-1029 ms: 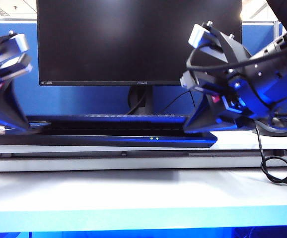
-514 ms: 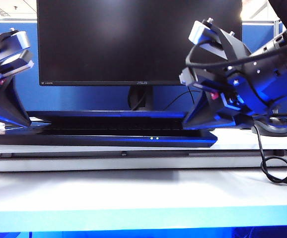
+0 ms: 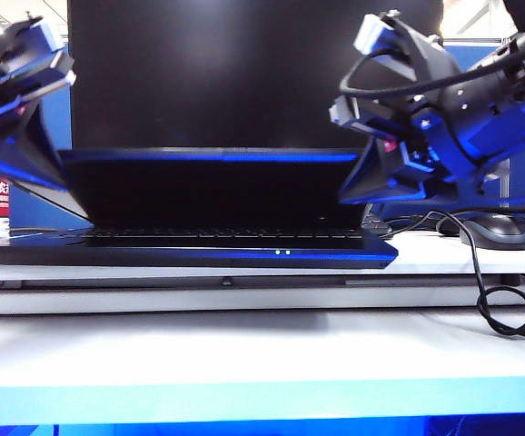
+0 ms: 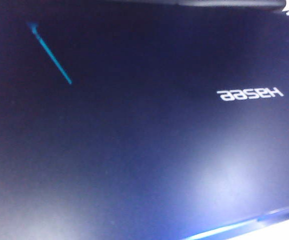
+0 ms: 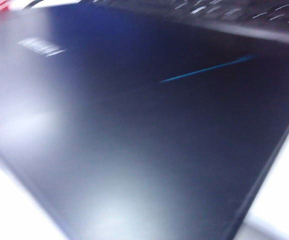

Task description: Open the lid of the black laptop.

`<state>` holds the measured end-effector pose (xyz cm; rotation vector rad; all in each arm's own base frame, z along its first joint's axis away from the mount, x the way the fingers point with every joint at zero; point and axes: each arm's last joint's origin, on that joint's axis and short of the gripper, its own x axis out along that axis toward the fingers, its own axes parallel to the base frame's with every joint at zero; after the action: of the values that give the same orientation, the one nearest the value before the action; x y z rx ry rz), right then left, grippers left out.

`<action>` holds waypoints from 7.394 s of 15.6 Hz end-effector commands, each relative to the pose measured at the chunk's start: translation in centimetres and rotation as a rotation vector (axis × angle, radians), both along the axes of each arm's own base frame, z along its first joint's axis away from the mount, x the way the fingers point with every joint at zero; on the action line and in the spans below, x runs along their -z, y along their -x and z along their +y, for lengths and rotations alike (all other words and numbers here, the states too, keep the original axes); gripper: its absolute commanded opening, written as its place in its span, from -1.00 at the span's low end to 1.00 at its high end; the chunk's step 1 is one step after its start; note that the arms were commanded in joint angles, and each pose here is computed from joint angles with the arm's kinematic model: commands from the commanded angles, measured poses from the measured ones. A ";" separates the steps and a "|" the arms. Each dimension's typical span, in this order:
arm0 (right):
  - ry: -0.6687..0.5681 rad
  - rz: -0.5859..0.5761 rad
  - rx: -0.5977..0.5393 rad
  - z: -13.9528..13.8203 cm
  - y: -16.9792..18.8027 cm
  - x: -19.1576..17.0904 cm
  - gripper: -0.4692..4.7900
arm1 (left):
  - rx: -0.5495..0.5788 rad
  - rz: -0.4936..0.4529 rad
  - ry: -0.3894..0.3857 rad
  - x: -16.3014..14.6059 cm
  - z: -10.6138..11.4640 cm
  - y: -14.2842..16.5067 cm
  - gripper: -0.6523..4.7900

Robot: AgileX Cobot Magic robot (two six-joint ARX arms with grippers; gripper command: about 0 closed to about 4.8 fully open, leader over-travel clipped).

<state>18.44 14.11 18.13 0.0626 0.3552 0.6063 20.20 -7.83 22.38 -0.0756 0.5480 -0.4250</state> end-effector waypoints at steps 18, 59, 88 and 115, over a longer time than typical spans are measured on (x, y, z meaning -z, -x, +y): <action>-0.082 -0.303 -0.012 0.8 -3.1 -7.8 -0.85 | -0.034 -0.382 0.002 -5.5 -0.5 -2.0 -0.68; 0.000 -0.509 0.026 1.3 -12.0 -15.4 -0.85 | 0.103 -0.587 0.099 -12.1 -0.9 -5.6 -0.68; 0.061 -0.512 0.054 1.3 -18.6 -14.8 -0.85 | -0.001 -0.637 0.060 -10.3 -0.7 -16.3 -0.68; -0.146 -0.473 -0.010 -1.2 6.2 -21.9 -0.85 | 0.030 -0.596 0.141 -21.5 4.6 9.1 -0.68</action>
<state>13.24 13.45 40.10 0.0340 -0.1320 0.6752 12.33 -3.53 44.48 -0.0340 -0.0775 -0.4972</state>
